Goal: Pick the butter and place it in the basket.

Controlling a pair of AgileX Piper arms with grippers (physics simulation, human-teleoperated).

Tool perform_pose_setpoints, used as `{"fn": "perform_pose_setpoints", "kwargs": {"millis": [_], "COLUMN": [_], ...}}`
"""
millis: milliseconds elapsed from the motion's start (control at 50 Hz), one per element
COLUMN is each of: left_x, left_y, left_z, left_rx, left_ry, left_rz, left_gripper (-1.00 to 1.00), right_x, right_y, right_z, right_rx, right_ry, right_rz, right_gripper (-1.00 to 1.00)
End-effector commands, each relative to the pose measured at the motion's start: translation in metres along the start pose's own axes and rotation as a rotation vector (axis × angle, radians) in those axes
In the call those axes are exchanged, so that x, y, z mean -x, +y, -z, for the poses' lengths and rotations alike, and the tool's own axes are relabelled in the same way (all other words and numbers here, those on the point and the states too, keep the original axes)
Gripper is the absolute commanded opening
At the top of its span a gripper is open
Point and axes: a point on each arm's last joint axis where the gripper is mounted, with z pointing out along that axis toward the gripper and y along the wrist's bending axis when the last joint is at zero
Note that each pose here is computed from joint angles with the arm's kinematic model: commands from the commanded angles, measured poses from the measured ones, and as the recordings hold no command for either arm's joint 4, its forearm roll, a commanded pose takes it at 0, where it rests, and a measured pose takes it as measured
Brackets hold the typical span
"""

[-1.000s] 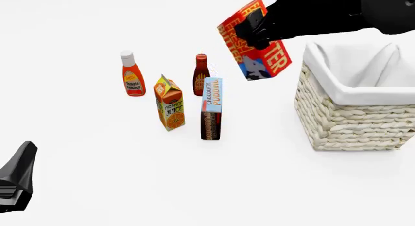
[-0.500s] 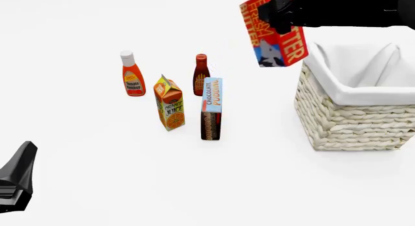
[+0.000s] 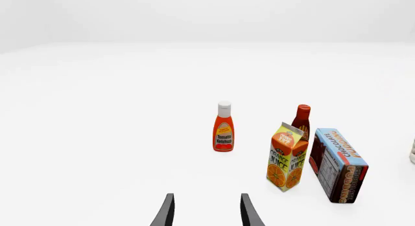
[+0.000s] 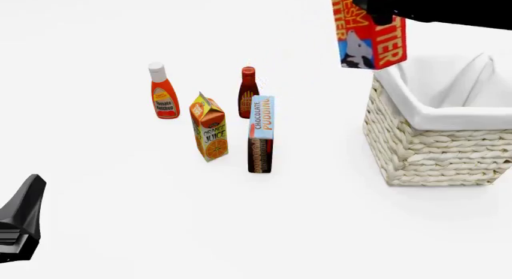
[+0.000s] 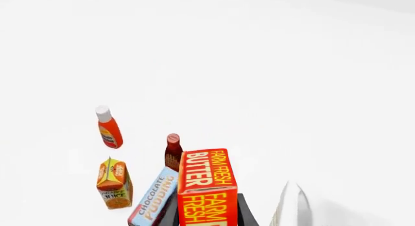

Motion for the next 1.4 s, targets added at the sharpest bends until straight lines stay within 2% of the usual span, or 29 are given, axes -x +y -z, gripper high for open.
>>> {"fn": "perform_pose_setpoints", "kwargs": {"millis": [20, 140, 160, 200, 280, 700, 900, 1400], "left_x": [0.000, 0.000, 0.000, 0.000, 0.000, 0.000, 0.000, 0.000], "left_y": [0.000, 0.000, 0.000, 0.000, 0.000, 0.000, 0.000, 0.000], "left_z": [0.000, 0.000, 0.000, 0.000, 0.000, 0.000, 0.000, 0.000], "left_rx": [0.000, 0.000, 0.000, 0.000, 0.000, 0.000, 0.000, 0.000], "left_ry": [0.000, 0.000, 0.000, 0.000, 0.000, 0.000, 0.000, 0.000], "left_rz": [0.000, 0.000, 0.000, 0.000, 0.000, 0.000, 0.000, 0.000], "left_gripper": [1.00, 1.00, 1.00, 1.00, 1.00, 1.00, 1.00, 1.00], "right_x": [0.006, 0.007, 0.006, 0.004, 0.004, -0.007, -0.011, -0.034], "right_y": [-0.010, -0.019, -0.027, -0.026, -0.031, -0.049, -0.058, -0.075], "right_z": [0.012, 0.022, 0.027, 0.025, 0.030, 0.039, 0.049, 0.048], "right_rx": [-0.042, -0.076, -0.114, -0.107, -0.130, -0.214, -0.262, -0.343], "right_ry": [-0.061, -0.092, -0.105, -0.099, -0.112, -0.146, -0.183, -0.209], "right_rz": [-0.048, -0.069, -0.027, -0.054, -0.067, -0.110, -0.120, -0.155], "right_gripper": [-1.00, -1.00, -1.00, -1.00, -1.00, -1.00, -1.00, -1.00]}}
